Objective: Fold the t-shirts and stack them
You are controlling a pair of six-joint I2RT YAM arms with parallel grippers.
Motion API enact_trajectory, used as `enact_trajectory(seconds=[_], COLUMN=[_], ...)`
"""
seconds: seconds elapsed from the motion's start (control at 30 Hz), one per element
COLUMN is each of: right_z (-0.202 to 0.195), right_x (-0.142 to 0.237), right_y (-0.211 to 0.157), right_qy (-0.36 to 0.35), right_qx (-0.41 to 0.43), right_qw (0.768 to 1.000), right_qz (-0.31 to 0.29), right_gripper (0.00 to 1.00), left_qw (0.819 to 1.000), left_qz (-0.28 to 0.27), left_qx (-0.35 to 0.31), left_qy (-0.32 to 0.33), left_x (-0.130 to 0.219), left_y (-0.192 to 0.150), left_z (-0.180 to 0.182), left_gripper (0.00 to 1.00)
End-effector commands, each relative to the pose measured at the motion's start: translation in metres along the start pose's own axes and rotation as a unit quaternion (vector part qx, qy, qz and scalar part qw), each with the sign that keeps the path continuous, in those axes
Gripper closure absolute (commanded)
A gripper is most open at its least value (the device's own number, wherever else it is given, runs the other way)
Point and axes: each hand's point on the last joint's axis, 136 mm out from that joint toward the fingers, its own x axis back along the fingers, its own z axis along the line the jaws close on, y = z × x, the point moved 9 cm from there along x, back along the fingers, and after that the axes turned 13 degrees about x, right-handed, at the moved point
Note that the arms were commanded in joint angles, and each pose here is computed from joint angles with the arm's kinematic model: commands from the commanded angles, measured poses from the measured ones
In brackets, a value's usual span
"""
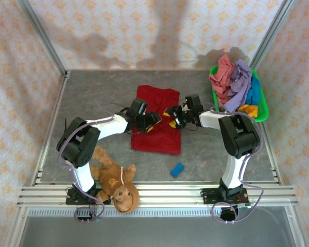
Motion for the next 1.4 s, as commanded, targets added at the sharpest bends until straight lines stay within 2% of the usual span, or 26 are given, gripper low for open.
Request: enact_trajectory(seconds=[0.0,0.17,0.37,0.6,0.9,1.03,1.37], right_z=[0.026,0.037,0.039,0.045,0.038,0.039,0.037], right_x=[-0.003,-0.009,-0.005,0.015,0.025,0.026,0.035], right_y=[0.028,0.056,0.073,0.058,0.047,0.048,0.051], right_qy=[0.089,0.142,0.137,0.077,0.056,0.058,0.062], right_qx=[-0.002,-0.012,-0.012,0.03,0.035,0.035,0.031], right_qw=[0.995,0.987,0.985,0.993,0.995,0.995,0.994], right_qz=[-0.036,-0.067,-0.102,-0.089,-0.079,-0.079,-0.083], right_gripper=[0.39,0.39,0.39,0.39,0.39,0.39,0.39], left_qw=[0.999,0.999,0.999,1.0,1.0,1.0,0.995], left_qz=[-0.032,-0.041,-0.034,-0.005,0.012,-0.001,-0.05], left_qx=[-0.011,-0.02,-0.003,0.007,0.019,0.01,-0.063], left_qy=[-0.015,-0.004,-0.004,-0.016,-0.021,-0.005,0.068], left_x=[0.022,0.04,0.036,0.016,-0.004,-0.004,-0.007], left_y=[0.009,0.007,0.005,-0.001,-0.008,-0.005,0.017], left_z=[-0.018,-0.015,0.0,0.002,0.006,0.007,-0.007], left_gripper=[0.41,0.41,0.41,0.4,0.4,0.4,0.4])
